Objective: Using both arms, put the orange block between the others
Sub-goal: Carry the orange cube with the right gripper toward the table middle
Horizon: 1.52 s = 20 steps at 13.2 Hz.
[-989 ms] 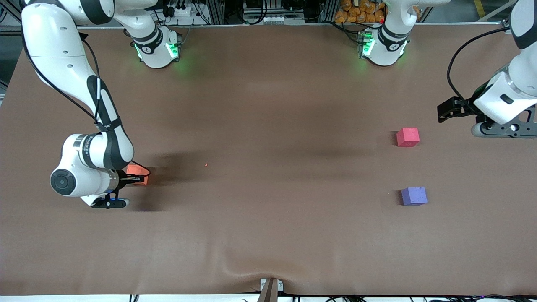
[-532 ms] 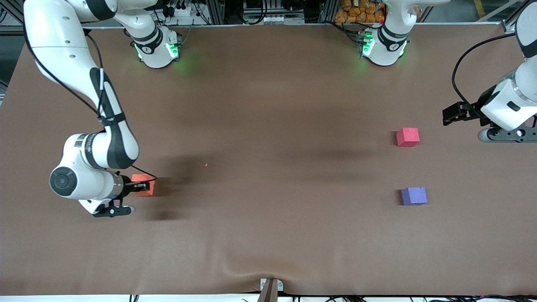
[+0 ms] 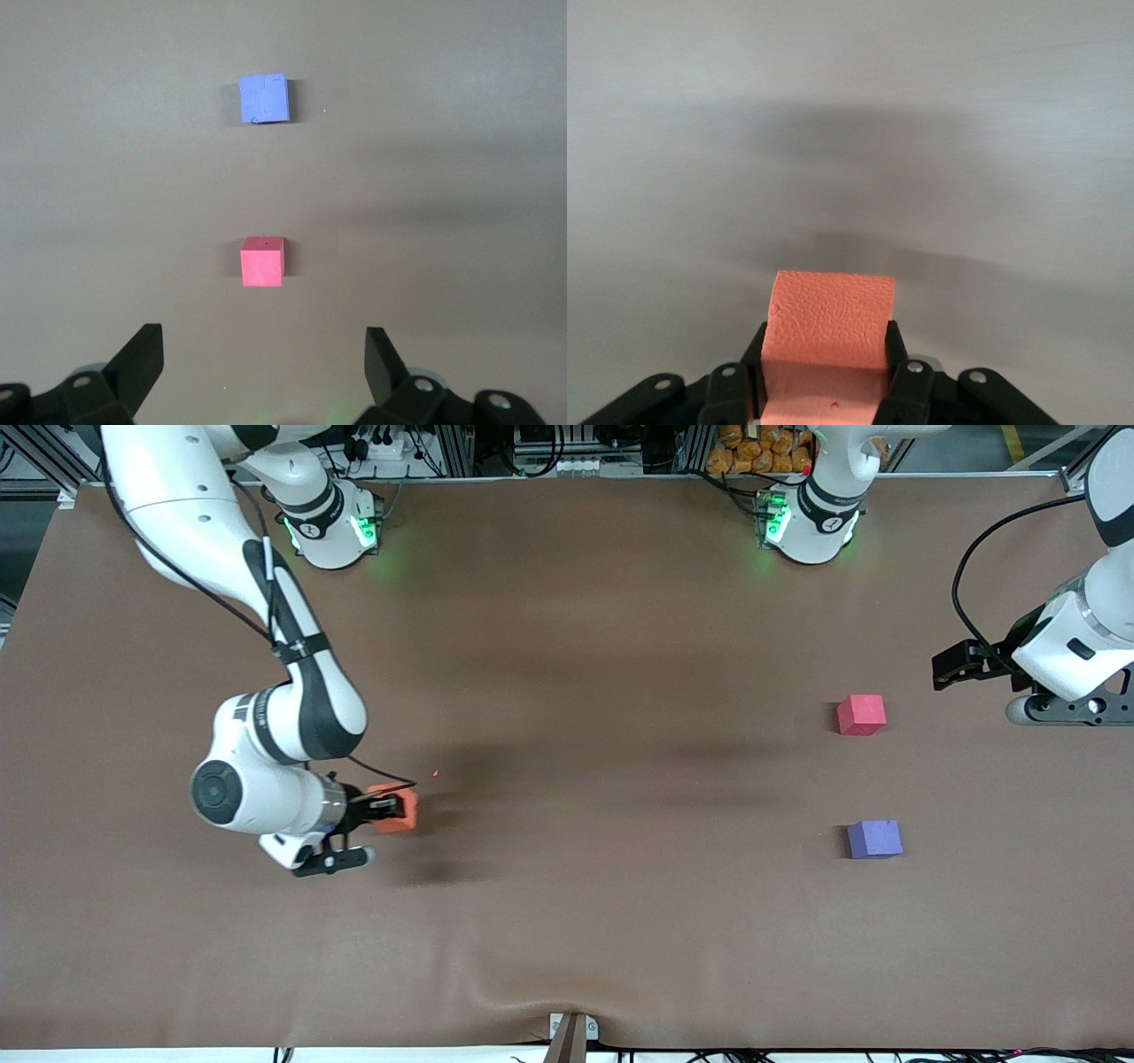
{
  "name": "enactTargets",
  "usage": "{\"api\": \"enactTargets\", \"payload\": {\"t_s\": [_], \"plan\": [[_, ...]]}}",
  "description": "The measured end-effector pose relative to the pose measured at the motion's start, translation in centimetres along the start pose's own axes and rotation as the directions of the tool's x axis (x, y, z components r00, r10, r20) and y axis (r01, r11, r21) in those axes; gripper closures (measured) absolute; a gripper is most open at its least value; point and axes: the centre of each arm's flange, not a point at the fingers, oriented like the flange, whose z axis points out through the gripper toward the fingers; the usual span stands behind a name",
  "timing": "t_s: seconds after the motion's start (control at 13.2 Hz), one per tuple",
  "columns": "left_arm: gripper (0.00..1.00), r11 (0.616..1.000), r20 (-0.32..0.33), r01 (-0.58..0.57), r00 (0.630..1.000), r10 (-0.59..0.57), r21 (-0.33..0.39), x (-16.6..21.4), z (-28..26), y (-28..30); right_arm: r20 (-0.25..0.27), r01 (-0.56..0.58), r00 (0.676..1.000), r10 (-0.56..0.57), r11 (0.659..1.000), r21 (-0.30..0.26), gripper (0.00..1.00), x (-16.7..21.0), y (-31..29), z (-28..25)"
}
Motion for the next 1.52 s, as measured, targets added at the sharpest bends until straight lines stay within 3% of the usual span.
{"api": "enactTargets", "payload": {"t_s": [0.23,0.61,0.76,1.06,1.52], "plan": [[0.0,1.0,0.001,0.001,1.0,-0.001,0.0,0.0,0.1,0.0,0.005,-0.048,0.999,0.048,0.999,0.019,0.48,-1.1,-7.5,2.0],[0.0,1.0,0.041,0.011,0.999,-0.011,0.004,1.4,2.7,2.2,-0.05,-0.143,0.988,0.144,0.989,0.023,0.48,-3.9,-18.9,5.9],[0.0,1.0,0.051,0.01,0.999,-0.011,0.008,2.1,4.0,4.4,-0.032,-0.154,0.987,0.155,0.987,0.036,0.48,-4.6,-20.3,7.6],[0.0,1.0,0.039,0.017,0.999,-0.017,0.003,3.1,5.4,6.8,0.026,-0.222,0.975,0.22,0.968,0.117,0.48,-5.3,-21.5,10.3],[0.0,0.999,0.063,0.002,0.998,0.0,-0.034,5.7,9.8,8.8,0.043,-0.186,0.982,0.182,0.978,0.099,0.48,-7.1,-24.2,13.7]]}}
